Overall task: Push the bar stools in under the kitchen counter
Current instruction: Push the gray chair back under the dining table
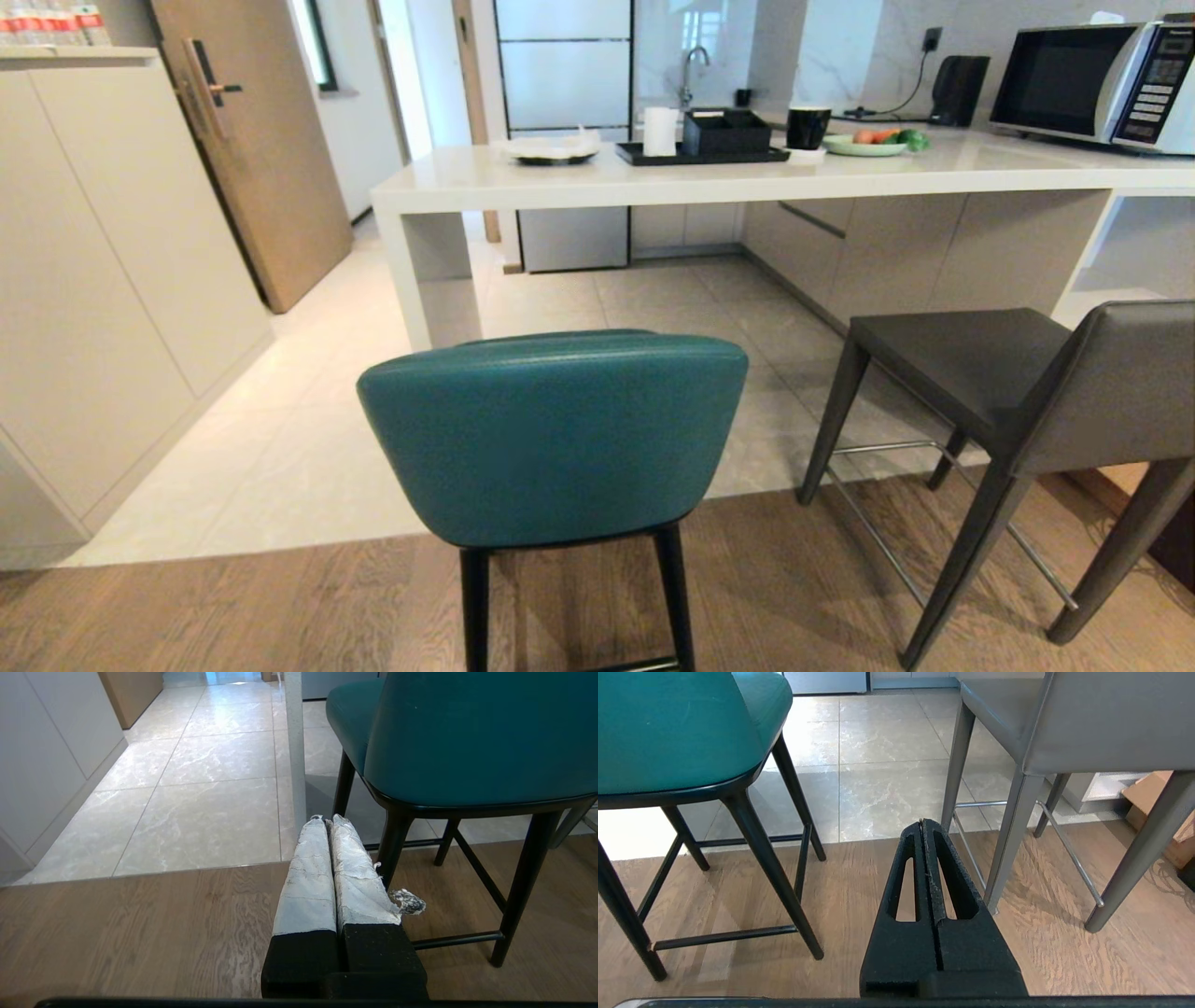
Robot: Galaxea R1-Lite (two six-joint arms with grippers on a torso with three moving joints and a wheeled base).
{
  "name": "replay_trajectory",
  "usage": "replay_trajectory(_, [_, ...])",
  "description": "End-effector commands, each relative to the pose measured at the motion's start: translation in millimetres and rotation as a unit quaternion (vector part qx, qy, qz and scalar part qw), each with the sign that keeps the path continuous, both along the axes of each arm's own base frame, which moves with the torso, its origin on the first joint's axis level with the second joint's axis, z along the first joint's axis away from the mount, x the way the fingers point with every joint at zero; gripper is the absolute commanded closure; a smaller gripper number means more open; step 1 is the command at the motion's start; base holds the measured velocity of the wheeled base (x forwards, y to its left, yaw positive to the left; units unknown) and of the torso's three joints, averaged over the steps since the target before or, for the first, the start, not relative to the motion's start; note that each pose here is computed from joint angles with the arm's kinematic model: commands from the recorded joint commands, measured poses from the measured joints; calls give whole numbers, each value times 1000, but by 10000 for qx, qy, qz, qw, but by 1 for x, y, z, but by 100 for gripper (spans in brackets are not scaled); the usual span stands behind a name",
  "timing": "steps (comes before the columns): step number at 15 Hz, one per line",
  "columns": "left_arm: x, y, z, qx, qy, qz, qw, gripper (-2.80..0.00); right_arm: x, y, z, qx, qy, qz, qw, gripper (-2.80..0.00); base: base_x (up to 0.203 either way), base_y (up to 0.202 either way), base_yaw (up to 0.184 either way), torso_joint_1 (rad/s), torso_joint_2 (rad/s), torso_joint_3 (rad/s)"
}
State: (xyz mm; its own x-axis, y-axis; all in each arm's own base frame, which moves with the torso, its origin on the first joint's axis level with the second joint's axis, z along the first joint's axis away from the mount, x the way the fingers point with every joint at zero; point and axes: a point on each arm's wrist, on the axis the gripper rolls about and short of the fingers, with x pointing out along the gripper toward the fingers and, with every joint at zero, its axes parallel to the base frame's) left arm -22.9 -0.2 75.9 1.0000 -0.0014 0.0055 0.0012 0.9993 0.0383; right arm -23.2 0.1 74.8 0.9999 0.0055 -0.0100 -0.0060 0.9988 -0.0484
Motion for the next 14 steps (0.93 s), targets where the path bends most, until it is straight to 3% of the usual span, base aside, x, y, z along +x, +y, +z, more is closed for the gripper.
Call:
replay_trajectory(1, [0,0,0,-19,5,22,10000,0,0,0,0,-3,-4,3,10000,0,0,0,0,0,0,0])
replay_trajectory(7, [0,0,0,-84,5,30,10000,0,0,0,1,-3,-35,3,10000,0,0,0,0,0,0,0])
replay_trajectory(14, [0,0,0,-84,3,30,10000,0,0,0,1,-3,-48,3,10000,0,-1,-173,3,2,1,2])
